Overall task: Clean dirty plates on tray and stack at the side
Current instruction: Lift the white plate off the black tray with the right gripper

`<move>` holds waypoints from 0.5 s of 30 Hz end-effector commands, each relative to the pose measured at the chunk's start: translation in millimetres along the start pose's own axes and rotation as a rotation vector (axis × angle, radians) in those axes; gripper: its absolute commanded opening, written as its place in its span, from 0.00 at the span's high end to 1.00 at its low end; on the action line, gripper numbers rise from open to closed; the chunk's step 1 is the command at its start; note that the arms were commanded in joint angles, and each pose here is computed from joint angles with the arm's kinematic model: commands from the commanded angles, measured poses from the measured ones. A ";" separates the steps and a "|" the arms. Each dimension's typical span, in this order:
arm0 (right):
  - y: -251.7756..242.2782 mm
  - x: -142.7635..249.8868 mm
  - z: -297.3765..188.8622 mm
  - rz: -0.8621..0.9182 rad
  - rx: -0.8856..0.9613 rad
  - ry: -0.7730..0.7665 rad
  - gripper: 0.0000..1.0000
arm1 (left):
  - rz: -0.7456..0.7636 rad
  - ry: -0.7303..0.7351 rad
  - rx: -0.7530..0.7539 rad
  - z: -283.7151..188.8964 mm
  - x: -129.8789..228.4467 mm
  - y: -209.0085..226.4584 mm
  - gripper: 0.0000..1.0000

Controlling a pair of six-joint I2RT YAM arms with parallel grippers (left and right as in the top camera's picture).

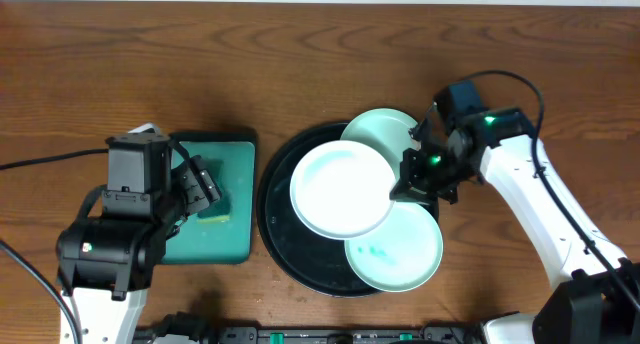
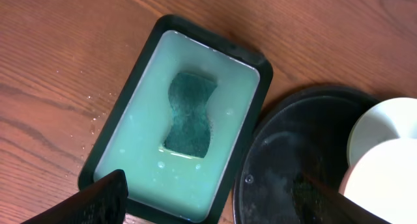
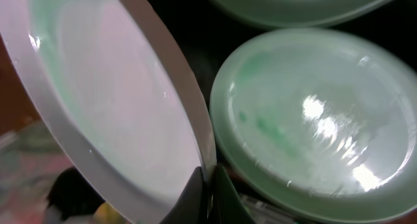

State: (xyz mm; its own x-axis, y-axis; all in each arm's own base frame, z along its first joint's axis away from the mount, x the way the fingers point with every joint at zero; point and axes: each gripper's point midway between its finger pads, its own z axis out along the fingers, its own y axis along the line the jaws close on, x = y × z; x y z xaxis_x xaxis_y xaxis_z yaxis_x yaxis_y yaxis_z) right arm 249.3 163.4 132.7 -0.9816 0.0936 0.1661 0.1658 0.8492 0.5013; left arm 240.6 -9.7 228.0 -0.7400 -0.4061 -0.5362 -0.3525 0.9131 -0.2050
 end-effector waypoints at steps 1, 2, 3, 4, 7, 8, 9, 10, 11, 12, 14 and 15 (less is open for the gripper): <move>35.3 24.7 -15.4 -0.091 -0.250 0.118 0.99 | 0.001 0.018 0.004 3.3 1.4 -1.4 0.20; 40.1 26.8 -16.9 -0.123 -0.282 0.125 0.99 | 0.001 0.018 0.004 3.3 1.4 -1.5 0.19; 44.6 27.4 -17.7 -0.169 -0.308 0.122 0.99 | 0.001 0.017 0.004 3.3 1.2 -1.6 0.19; 46.0 24.0 -17.4 -0.200 -0.312 0.105 0.99 | 0.001 0.017 0.004 3.3 1.1 -1.6 0.20; 56.9 -9.9 -18.5 -0.361 -0.327 -0.050 0.99 | 0.001 0.017 0.004 3.3 1.2 -1.6 0.19; 58.5 -20.6 -19.1 -0.395 -0.315 -0.098 0.99 | 0.001 0.017 0.004 3.3 1.2 -1.6 0.19; 58.6 -34.4 -19.9 -0.417 -0.288 -0.157 0.99 | 0.001 0.018 0.004 3.3 1.3 -1.5 0.19; 58.3 -45.8 -20.6 -0.435 -0.259 -0.208 0.99 | 0.001 0.019 0.003 3.3 1.6 -1.4 0.19; 57.3 -57.1 -21.7 -0.446 -0.226 -0.258 0.98 | 0.001 0.022 0.002 3.3 2.2 -1.1 0.19; 55.9 -67.4 -22.6 -0.458 -0.188 -0.304 0.98 | 0.002 0.024 0.001 3.3 2.8 -0.8 0.19; 51.4 -81.4 -23.5 -0.474 -0.113 -0.370 0.99 | 0.002 0.027 -0.001 3.3 3.6 -0.3 0.19; 48.1 -86.4 -23.4 -0.477 -0.073 -0.394 0.99 | 0.002 0.028 -0.001 3.2 3.8 -0.2 0.19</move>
State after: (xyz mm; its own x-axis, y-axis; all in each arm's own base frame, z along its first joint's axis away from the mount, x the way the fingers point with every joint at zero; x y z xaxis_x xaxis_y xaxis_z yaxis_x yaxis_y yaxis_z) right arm 327.6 195.4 167.0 -0.9379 -0.0850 -0.3363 -0.2918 0.7176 0.6323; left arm 241.0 -12.3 224.4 -0.7531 -0.4053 -0.5183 -0.3487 0.9139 -0.2079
